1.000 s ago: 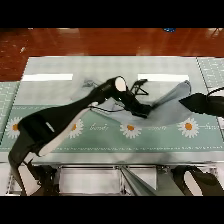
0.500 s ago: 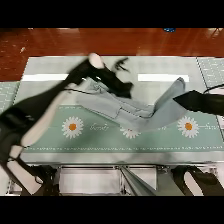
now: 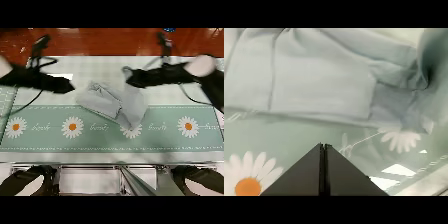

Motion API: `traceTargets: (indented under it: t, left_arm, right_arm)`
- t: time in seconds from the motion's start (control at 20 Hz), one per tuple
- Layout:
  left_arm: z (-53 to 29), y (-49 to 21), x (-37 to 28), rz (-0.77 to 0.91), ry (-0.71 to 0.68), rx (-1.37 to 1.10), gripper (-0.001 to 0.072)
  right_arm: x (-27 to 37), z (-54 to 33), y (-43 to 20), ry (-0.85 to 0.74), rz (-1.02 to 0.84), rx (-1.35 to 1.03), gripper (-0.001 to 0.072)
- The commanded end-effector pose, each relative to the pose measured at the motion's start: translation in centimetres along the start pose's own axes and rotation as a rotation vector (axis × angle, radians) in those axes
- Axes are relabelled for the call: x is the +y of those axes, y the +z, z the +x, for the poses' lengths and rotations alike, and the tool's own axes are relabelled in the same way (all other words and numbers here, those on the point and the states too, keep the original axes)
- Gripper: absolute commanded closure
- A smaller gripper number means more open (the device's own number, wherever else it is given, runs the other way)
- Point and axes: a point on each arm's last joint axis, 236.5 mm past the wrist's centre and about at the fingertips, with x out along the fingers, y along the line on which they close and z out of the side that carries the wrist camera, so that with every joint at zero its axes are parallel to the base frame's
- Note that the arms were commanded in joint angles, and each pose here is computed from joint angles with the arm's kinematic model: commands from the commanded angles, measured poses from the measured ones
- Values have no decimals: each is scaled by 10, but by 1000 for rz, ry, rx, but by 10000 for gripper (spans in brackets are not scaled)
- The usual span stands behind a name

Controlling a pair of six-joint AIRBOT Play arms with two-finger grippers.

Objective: Fold the shirts.

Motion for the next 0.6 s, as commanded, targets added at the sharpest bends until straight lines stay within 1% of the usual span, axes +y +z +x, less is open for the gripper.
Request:
traceTargets:
  t: [0.0, 0.15, 0.3, 0.35, 0.4, 0.45, 0.55]
  left_arm:
    - [-30, -45, 20, -58, 72, -104, 682]
    - [-31, -64, 14, -80, 52, -113, 681]
    - [-22, -71, 9, -114, 7, -91, 681]
    - [-19, -72, 9, -118, 5, -82, 681]
    - [-17, -74, 11, -122, 7, -77, 681]
    - [-15, -73, 12, -127, 6, -77, 681]
    - [-13, -71, 14, -133, 9, -81, 681]
  right_arm:
    - [16, 95, -1, 53, 17, 97, 692]
    - [17, 149, -14, 86, 60, 161, 692]
    - [19, 181, -13, 116, 95, 172, 691]
    - [18, 188, -10, 126, 111, 163, 644]
    - [17, 194, -7, 133, 126, 153, 399]
    - [18, 195, -3, 141, 123, 140, 300]
    - [20, 183, 16, 153, 146, 91, 300]
